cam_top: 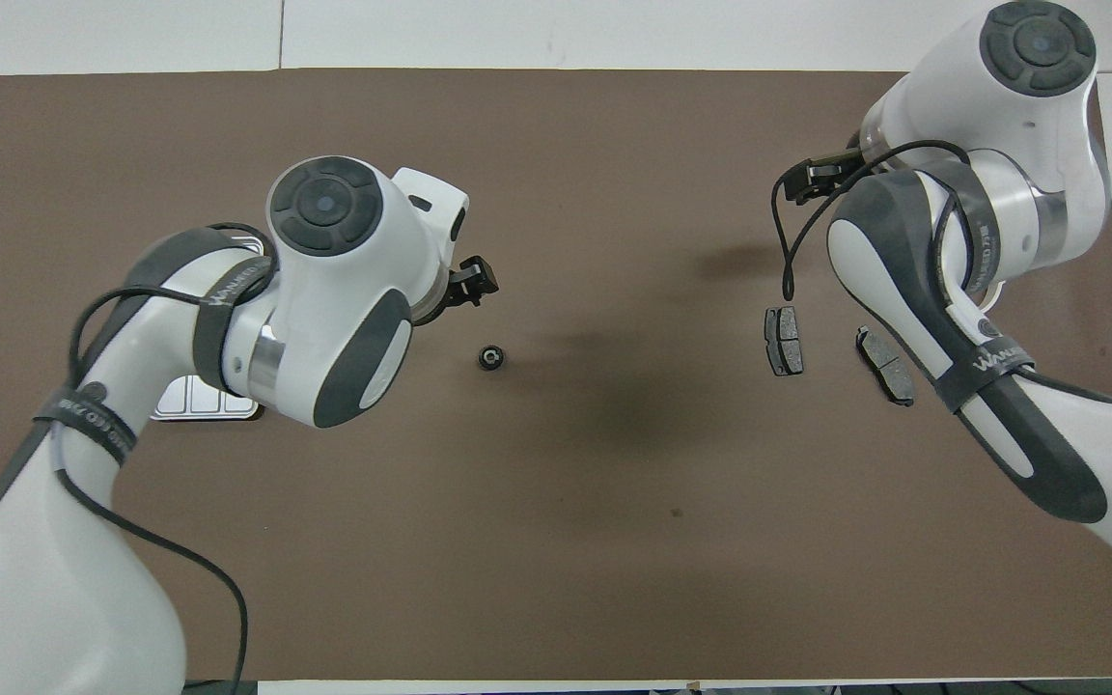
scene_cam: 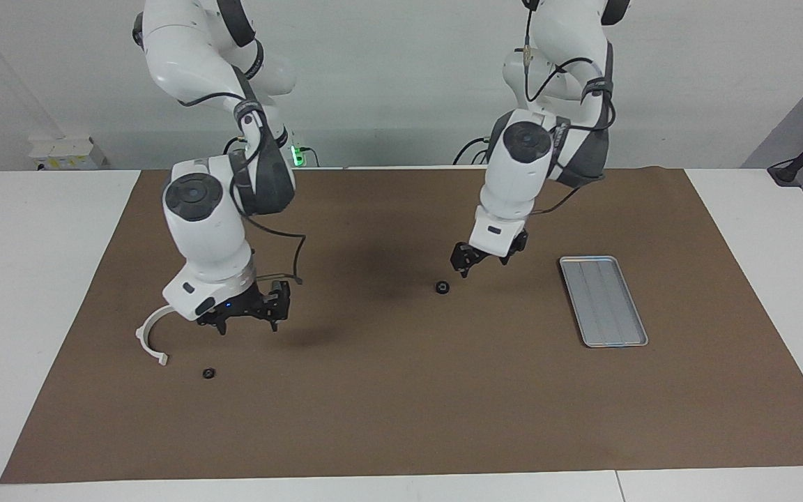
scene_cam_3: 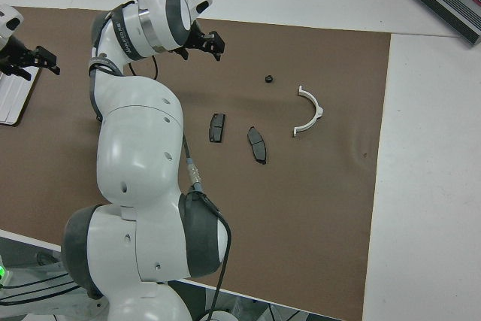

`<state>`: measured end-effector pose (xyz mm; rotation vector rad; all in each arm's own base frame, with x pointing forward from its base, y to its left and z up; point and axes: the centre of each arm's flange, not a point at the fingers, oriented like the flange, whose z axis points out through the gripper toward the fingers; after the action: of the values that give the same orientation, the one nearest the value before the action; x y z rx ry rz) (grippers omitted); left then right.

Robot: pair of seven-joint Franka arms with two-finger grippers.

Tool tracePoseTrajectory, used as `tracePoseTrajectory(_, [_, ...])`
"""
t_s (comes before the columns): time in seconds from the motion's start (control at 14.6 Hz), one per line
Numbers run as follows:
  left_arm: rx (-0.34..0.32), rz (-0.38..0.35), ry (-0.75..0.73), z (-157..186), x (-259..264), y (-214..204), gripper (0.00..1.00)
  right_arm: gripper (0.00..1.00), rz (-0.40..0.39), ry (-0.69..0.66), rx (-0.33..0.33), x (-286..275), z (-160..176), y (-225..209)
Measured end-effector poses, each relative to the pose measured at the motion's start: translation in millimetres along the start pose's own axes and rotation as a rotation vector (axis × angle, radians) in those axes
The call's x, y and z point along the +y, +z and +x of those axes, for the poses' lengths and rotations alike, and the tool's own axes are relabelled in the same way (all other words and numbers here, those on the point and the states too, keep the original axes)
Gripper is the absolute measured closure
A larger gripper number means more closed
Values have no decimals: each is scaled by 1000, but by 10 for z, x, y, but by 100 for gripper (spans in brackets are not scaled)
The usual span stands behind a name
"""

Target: Pick bearing gear from pile to tray

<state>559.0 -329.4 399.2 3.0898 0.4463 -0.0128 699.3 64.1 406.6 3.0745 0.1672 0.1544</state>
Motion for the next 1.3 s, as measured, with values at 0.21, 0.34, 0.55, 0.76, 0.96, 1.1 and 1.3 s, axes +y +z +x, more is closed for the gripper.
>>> tracePoseTrajectory(0.21, [0,15,-5,-118,224,535,0,0,8,-45,48,484,-108,381])
tracePoseTrajectory(0.34, [-10,27,-5,-151,194,674,0,0,16,-42,54,658,-172,608])
tracePoseTrajectory(0.55, [-1,18,-9,-167,162,756,0,0,32,-38,63,807,-186,876])
tracePoseTrajectory(0.76, [15,-1,-10,-235,132,884,0,0,45,-35,65,809,-162,1025])
tracePoseTrajectory(0.96, [7,8,-13,-375,124,1014,0,0,55,-38,64,766,-116,1093])
tracePoseTrajectory(1.1, [6,8,-29,-390,124,1022,0,0,61,-50,62,674,-89,1136])
tracePoseTrajectory(1.3, [10,3,-39,-435,165,994,0,0,71,-50,58,649,-47,1243])
